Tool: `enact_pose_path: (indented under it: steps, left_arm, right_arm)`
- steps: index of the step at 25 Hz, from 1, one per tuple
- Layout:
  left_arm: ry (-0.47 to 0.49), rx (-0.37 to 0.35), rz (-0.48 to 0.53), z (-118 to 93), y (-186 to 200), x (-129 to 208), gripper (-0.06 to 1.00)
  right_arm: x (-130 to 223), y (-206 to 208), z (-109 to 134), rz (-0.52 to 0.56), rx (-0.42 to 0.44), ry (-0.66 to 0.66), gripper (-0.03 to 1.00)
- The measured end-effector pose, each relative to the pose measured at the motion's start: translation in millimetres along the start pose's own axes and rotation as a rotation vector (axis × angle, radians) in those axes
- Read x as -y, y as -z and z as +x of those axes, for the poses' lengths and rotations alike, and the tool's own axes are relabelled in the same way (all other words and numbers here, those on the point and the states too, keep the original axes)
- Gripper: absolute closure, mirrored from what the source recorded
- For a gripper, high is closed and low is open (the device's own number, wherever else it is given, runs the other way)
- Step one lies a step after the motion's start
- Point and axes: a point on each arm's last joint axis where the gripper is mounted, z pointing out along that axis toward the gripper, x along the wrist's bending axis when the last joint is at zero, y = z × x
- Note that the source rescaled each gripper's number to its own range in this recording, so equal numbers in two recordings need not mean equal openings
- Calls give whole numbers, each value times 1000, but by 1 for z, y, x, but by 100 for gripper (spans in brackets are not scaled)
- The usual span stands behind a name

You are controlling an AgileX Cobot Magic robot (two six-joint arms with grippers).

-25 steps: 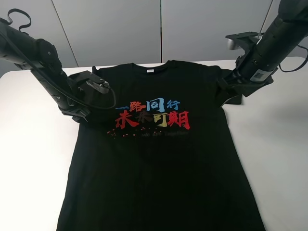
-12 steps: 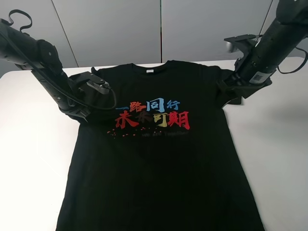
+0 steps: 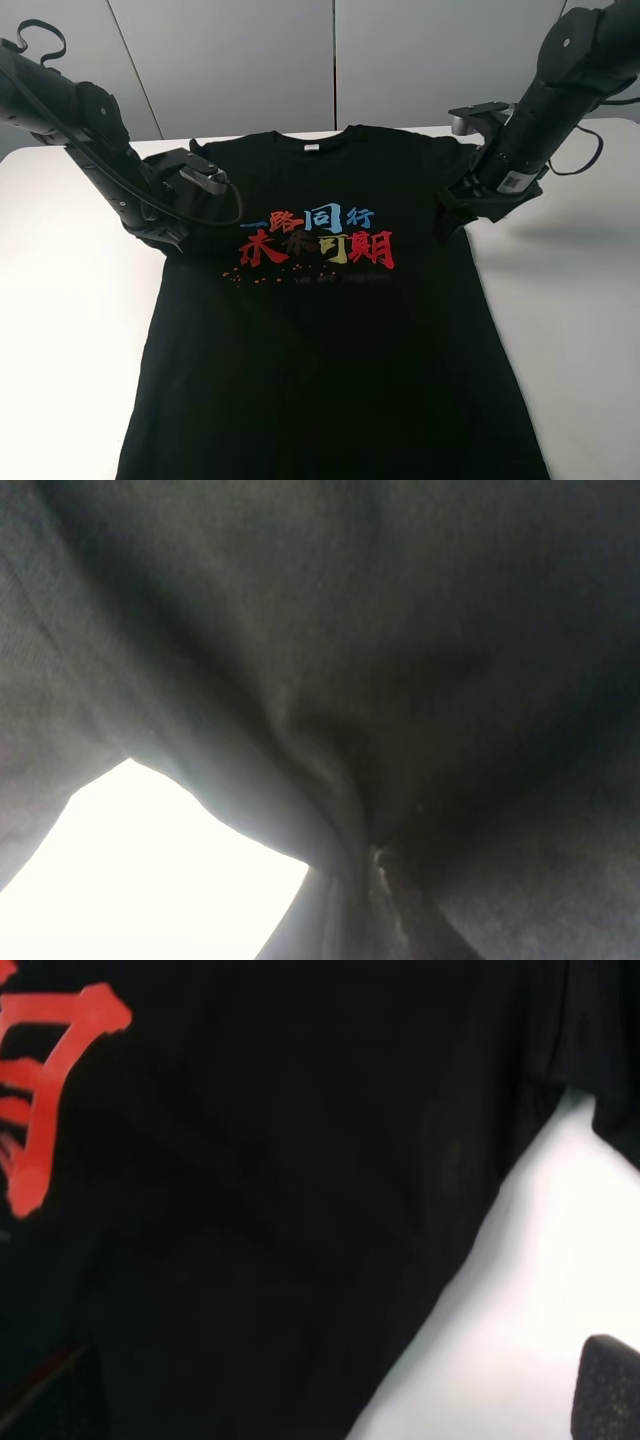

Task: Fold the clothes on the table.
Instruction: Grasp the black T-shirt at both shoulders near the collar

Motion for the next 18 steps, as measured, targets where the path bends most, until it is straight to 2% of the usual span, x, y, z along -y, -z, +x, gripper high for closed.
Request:
enact_pose_path:
  steps: [2,7,10,18]
  left_arm:
    - [0,0,0,0,0,0,94]
    - [0,0,0,0,0,0,94]
    - [0,0,0,0,0,0,94]
    - [1,1,-1,0,0,0,94]
  right_arm:
    - [-2,-6,0,15,11,21,-3]
    - [-8,-16,17,30,82,119,-3]
    - [-10,-18,17,26,117,102,-3]
    - [-9,-33,16,56,115,64,-3]
